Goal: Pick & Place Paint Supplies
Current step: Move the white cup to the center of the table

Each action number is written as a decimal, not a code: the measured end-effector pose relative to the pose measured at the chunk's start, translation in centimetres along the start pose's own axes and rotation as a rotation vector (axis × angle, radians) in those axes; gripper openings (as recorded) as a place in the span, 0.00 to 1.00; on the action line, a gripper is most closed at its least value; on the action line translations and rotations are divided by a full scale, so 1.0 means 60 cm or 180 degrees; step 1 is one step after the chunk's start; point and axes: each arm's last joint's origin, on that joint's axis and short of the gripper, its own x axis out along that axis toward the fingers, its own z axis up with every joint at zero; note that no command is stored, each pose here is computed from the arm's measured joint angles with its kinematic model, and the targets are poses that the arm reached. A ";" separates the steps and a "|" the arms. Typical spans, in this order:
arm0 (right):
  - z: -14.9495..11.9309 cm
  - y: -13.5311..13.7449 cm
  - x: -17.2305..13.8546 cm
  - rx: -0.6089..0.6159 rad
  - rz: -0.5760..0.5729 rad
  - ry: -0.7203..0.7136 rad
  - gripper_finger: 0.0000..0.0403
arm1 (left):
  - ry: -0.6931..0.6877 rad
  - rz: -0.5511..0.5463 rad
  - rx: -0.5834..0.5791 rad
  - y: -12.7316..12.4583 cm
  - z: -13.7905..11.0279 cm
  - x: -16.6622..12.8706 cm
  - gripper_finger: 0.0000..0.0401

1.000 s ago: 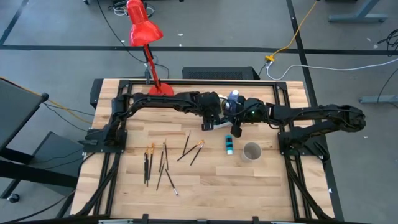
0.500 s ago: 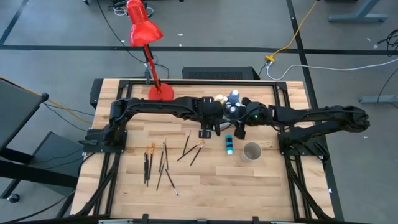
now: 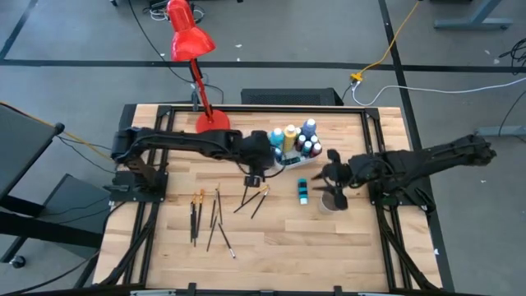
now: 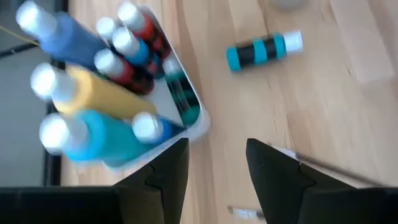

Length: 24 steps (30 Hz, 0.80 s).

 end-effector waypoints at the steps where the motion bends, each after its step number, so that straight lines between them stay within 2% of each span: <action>1: 0.002 0.007 -0.002 0.0034 0.0119 0.0026 0.37 | -0.0085 0.0023 -0.0026 -0.002 -0.008 -0.001 0.42; 4: 0.016 0.025 -0.011 0.0150 0.0280 0.0209 0.37 | -0.0321 0.0061 -0.0153 -0.009 -0.029 -0.002 0.43; 8: 0.023 0.041 -0.025 0.0332 0.0302 0.0703 0.37 | -0.0525 0.0077 -0.0363 -0.019 -0.046 -0.005 0.43; 15: -0.011 0.072 -0.003 0.0555 0.0237 0.1527 0.37 | -0.0733 0.0131 -0.0500 -0.023 -0.049 -0.001 0.42; 18: -0.022 0.080 0.007 0.0604 0.0185 0.1746 0.37 | -0.0844 0.0152 -0.0502 -0.021 -0.044 -0.003 0.42; 24: -0.026 0.085 0.018 0.0677 0.0151 0.1830 0.37 | -0.0925 0.0157 -0.0473 -0.020 -0.040 -0.004 0.42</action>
